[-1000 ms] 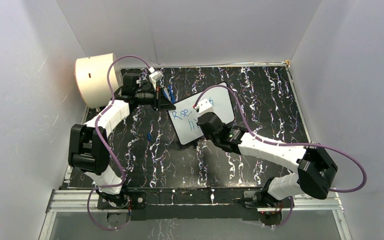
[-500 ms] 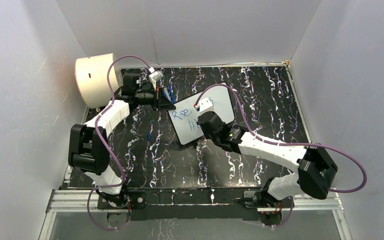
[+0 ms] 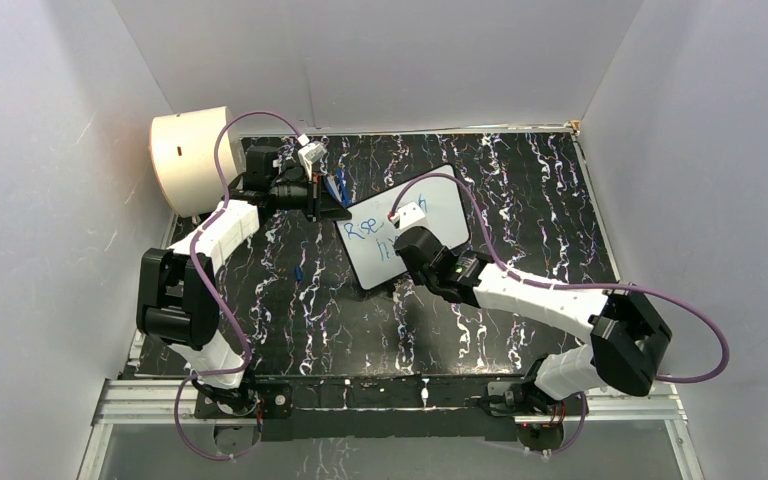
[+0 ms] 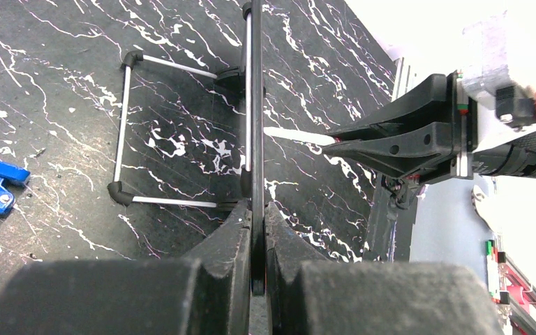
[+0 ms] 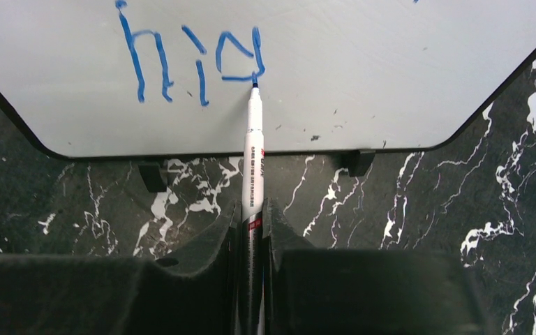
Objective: Write a sentence on the whiteboard
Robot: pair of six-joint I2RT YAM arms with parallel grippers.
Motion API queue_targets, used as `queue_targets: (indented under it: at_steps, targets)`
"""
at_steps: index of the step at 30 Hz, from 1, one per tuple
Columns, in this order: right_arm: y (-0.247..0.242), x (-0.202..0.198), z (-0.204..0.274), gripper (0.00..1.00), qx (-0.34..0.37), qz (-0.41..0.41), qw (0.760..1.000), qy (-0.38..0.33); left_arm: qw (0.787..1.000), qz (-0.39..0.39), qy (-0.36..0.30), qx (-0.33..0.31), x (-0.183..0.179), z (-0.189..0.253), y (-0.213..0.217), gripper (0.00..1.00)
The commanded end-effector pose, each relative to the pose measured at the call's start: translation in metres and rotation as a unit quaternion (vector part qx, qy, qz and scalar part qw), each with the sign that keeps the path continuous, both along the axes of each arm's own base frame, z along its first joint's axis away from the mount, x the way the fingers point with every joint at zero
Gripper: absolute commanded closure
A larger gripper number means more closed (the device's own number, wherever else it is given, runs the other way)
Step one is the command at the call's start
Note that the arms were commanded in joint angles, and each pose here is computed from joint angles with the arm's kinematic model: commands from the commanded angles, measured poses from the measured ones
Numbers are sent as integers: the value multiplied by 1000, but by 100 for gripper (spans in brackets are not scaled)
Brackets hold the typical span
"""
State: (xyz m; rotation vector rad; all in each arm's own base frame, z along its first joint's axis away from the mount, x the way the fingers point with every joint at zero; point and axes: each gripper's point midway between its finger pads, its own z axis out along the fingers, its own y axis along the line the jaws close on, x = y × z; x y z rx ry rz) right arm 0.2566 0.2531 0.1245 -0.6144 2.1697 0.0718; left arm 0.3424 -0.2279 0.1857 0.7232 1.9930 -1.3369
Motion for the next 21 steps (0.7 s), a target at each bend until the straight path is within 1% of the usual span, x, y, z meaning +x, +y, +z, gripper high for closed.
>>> queue_targets:
  at_steps: [1,12,21]
  targets:
    - [-2,-1,-6,100,-4,-9,1000,13,1000,-19,3,-1,-10,5,-7,100]
    - [2,-5,-11,100,-1,3,1000,27,1000,-19,3,0,-10,5,-7,100]
    - [2,-12,-21,100,-18,16,998,53,1000,-19,4,-1,-10,5,-7,100]
